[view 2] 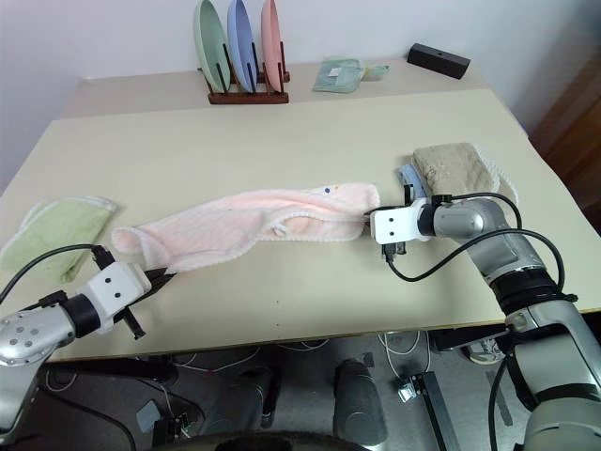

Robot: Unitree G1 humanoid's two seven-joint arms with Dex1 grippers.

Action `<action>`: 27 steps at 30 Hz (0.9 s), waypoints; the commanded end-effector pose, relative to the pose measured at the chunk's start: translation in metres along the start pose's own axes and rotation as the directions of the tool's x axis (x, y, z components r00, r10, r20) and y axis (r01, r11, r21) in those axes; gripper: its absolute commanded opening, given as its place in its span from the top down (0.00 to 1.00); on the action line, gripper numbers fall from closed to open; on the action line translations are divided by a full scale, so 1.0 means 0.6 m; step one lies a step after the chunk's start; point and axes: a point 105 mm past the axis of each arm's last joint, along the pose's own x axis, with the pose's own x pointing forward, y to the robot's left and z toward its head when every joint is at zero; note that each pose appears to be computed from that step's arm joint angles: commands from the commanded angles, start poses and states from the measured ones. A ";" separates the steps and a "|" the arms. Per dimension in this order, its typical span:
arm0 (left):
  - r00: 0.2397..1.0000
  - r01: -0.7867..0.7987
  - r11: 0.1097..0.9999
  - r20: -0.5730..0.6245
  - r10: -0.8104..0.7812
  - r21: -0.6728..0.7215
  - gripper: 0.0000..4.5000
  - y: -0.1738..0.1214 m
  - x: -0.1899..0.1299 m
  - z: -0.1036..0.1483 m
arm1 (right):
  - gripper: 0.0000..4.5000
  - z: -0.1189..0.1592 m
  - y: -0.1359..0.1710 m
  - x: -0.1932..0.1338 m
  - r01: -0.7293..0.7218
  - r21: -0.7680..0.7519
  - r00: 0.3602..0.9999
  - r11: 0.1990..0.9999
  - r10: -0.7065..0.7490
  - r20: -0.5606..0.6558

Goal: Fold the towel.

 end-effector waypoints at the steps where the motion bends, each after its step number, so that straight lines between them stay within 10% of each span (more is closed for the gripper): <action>1: 1.000 -0.013 1.000 0.025 0.012 0.022 1.00 0.004 -0.002 0.010 | 0.53 0.018 -0.039 -0.008 0.093 -0.068 0.996 0.993 -0.092 0.017; 13: 0.999 -0.013 1.000 0.030 0.013 0.006 1.00 -0.003 0.000 0.007 | 0.53 0.017 -0.050 0.012 0.134 -0.188 0.990 0.973 -0.138 -0.008; 19: 1.000 -0.017 1.000 0.024 0.017 0.001 1.00 -0.005 -0.003 0.003 | 0.98 0.007 -0.058 0.013 0.167 -0.209 0.984 0.964 -0.176 -0.028; 27: 0.998 -0.055 0.998 0.037 0.055 -0.004 1.00 0.013 -0.006 0.004 | 0.98 0.003 -0.077 0.002 0.226 -0.238 0.970 0.945 -0.240 -0.032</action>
